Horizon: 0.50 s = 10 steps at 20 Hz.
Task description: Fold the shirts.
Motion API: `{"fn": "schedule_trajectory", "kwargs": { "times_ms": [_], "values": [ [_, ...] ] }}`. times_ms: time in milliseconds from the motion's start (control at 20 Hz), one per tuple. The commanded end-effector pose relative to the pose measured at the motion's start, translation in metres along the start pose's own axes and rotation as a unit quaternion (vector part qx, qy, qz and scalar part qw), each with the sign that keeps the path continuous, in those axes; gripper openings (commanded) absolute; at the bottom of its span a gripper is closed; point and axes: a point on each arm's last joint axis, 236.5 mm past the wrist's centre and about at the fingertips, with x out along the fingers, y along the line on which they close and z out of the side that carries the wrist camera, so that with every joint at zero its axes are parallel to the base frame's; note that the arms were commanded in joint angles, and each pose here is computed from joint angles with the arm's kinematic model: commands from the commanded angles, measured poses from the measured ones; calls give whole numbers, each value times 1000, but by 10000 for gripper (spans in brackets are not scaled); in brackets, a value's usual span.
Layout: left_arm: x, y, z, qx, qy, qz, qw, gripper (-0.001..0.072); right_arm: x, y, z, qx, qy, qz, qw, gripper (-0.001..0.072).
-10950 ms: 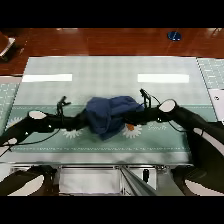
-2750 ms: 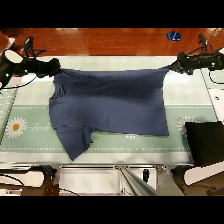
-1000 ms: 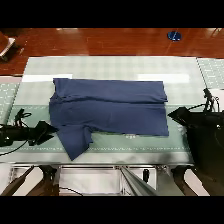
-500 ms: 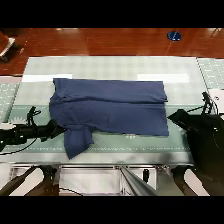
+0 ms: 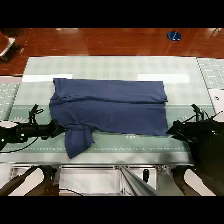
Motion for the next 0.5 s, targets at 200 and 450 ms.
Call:
{"fn": "schedule_trajectory", "kwargs": {
  "times_ms": [200, 450],
  "values": [
    [0, -3, -1, -1, 2, -6, 1000, 19, 21, 29, 32, 46, -24, 83, 995, 405],
    [-3, -7, 7, 1, -8, -10, 1000, 19, 18, 70, 50, -10, -52, 156, 986, 23]
  ]
}}
